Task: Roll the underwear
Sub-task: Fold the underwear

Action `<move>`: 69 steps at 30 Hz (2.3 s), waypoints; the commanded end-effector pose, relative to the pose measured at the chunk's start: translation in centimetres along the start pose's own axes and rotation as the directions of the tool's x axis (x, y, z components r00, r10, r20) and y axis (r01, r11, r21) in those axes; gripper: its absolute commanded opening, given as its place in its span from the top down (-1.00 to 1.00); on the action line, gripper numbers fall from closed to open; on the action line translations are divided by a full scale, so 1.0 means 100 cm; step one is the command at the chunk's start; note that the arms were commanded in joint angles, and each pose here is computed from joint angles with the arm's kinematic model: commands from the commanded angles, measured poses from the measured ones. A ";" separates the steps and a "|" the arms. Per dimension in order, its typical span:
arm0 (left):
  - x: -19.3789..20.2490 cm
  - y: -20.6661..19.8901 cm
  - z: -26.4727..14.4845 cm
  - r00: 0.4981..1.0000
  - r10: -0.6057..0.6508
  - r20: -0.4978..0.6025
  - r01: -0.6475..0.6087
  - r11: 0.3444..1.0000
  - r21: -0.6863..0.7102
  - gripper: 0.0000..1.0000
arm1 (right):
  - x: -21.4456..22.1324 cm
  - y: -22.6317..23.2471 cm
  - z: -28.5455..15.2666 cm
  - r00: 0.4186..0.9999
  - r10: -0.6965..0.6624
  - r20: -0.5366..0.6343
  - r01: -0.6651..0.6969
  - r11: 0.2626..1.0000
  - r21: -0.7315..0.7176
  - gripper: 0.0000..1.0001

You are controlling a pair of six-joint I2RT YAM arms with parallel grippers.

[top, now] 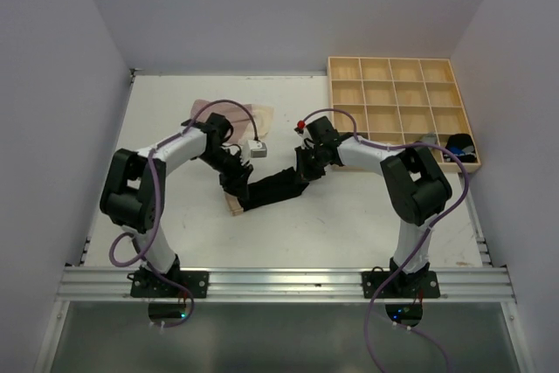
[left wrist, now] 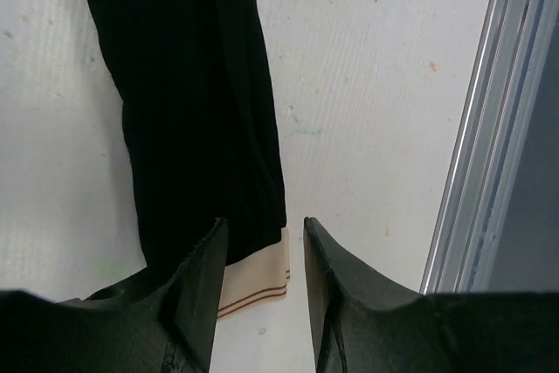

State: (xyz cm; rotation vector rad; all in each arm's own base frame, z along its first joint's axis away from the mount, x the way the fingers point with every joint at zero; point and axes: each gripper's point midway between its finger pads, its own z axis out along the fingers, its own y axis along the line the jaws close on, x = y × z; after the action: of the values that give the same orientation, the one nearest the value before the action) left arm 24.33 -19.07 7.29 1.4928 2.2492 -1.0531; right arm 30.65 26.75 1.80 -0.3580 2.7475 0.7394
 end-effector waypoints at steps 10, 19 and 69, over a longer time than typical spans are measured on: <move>0.063 0.013 0.045 0.979 -0.166 -0.119 0.170 0.985 0.029 0.24 | -0.027 0.013 -0.042 0.990 -0.059 0.127 0.054 0.998 0.039 0.74; 0.069 0.014 0.043 0.982 -0.141 -0.125 0.142 0.990 -0.004 0.17 | -0.071 0.067 -0.085 0.918 0.190 0.348 -0.136 0.975 -0.175 0.82; 0.072 0.037 0.024 0.925 -0.381 0.012 0.375 0.914 0.153 0.14 | 0.025 0.073 0.082 0.998 0.069 0.007 -0.067 0.987 -0.147 1.00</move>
State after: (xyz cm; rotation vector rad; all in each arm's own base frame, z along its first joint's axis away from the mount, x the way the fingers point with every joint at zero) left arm 23.19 -16.53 2.36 1.0399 2.4952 -1.4663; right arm 28.07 38.97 1.65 -0.2032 2.5953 1.1828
